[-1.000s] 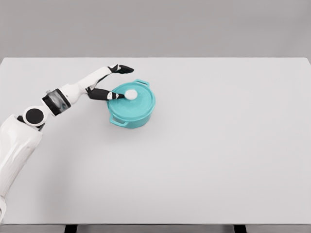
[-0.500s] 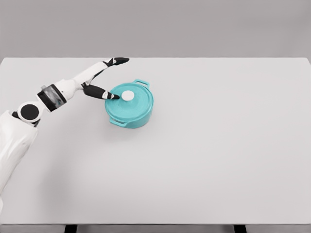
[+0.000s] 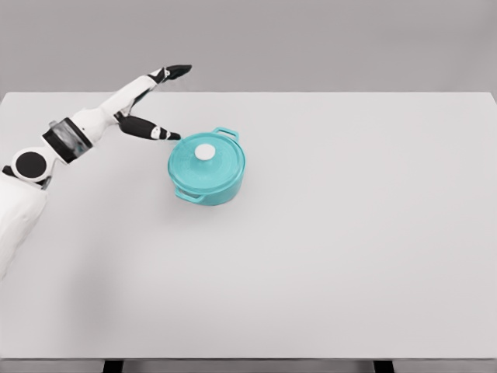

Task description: Cover the pot with left arm

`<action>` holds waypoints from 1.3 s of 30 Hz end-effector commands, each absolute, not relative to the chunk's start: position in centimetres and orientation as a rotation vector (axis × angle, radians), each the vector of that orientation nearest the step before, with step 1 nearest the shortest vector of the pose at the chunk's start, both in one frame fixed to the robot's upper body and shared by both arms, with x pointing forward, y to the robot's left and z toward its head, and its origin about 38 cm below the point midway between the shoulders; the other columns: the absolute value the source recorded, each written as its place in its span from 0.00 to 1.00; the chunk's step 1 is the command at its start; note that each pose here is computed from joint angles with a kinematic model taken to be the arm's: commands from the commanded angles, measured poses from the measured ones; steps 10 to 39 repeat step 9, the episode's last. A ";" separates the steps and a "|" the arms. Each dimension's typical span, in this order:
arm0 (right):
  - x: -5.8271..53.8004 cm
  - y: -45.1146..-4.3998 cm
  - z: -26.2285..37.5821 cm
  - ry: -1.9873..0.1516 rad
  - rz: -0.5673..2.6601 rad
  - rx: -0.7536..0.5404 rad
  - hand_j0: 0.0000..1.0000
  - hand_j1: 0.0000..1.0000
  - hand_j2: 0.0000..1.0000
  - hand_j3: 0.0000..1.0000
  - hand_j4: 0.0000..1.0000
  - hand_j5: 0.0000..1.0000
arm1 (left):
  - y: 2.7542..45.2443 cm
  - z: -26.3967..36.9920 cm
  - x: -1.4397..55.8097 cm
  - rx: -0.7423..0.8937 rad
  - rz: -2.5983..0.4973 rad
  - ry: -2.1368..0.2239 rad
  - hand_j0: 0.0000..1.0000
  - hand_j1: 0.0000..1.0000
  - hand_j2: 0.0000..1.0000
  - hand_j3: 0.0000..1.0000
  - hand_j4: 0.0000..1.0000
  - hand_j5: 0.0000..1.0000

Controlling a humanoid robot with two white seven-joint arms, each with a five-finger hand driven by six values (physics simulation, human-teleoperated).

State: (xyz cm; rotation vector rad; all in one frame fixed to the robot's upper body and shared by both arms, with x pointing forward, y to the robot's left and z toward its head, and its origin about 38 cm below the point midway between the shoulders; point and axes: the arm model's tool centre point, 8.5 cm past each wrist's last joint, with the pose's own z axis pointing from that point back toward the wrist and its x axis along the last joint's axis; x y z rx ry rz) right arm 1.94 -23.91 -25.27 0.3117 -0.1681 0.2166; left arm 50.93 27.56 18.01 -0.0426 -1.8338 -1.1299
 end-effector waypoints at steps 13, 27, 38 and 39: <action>2.1 -23.9 -25.3 -0.171 0.215 0.312 1.00 1.00 1.00 1.00 1.00 1.00 | 40.1 19.5 42.3 0.033 -1.186 -1.704 1.00 1.00 1.00 1.00 1.00 1.00; 2.1 -23.9 -25.3 -0.171 0.215 0.312 1.00 1.00 1.00 1.00 1.00 1.00 | 40.1 19.5 42.3 0.033 -1.186 -1.704 1.00 1.00 1.00 1.00 1.00 1.00; 2.1 -23.9 -25.3 -0.171 0.215 0.312 1.00 1.00 1.00 1.00 1.00 1.00 | 40.1 19.5 42.3 0.033 -1.186 -1.704 1.00 1.00 1.00 1.00 1.00 1.00; 2.1 -23.9 -25.3 -0.171 0.215 0.312 1.00 1.00 1.00 1.00 1.00 1.00 | 40.1 19.5 42.3 0.033 -1.186 -1.704 1.00 1.00 1.00 1.00 1.00 1.00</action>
